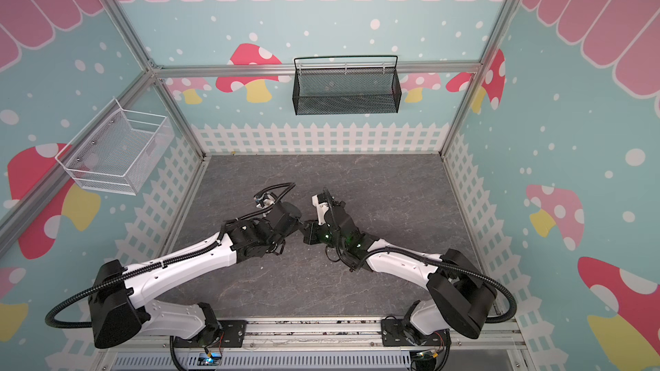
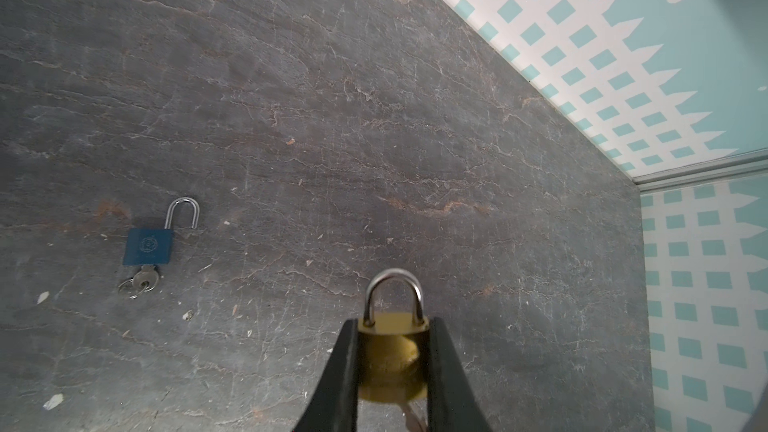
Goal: Unlock with the key
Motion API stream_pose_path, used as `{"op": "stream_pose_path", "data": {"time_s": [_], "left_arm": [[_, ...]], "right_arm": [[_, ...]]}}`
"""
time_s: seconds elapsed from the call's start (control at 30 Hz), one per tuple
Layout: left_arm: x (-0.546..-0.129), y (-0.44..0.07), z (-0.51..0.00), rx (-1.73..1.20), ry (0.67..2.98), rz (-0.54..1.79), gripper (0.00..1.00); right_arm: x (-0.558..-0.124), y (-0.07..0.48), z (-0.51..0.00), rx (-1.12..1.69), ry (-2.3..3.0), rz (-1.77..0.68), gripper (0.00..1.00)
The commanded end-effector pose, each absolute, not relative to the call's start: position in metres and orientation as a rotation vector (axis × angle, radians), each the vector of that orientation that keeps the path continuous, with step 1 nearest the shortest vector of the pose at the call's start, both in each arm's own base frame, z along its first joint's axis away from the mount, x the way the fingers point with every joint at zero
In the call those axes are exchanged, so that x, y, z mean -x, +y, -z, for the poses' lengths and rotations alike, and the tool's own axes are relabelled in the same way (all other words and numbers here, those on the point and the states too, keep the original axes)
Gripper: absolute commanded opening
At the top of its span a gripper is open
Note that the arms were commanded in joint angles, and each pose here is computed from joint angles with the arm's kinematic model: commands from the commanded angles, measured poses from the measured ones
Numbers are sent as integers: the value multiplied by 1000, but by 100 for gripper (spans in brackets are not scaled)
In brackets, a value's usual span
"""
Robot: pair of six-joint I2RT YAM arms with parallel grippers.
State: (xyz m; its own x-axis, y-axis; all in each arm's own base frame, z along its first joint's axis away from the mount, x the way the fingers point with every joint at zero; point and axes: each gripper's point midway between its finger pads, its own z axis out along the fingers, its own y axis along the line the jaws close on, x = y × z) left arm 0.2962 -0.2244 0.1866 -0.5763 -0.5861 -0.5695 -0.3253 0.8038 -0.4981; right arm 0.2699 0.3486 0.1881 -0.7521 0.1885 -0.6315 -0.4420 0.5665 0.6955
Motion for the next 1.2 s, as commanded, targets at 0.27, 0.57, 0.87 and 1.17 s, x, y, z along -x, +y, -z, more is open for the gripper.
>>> {"op": "stream_pose_path", "data": {"time_s": [0.27, 0.57, 0.87, 1.17], "left_arm": [[-281, -227, -188, 844, 2216, 648, 0], [-291, -216, -200, 964, 2148, 718, 0], [-295, -215, -215, 1091, 2054, 832, 0], [-297, -211, -224, 1285, 1931, 951, 0]], "right_arm": [[-269, 360, -212, -44, 1959, -1380, 0], [-258, 349, -213, -26, 1910, -1278, 0], [-264, 317, -238, -68, 1726, -1145, 0], [-269, 310, -260, 3, 1505, -1058, 0]]}}
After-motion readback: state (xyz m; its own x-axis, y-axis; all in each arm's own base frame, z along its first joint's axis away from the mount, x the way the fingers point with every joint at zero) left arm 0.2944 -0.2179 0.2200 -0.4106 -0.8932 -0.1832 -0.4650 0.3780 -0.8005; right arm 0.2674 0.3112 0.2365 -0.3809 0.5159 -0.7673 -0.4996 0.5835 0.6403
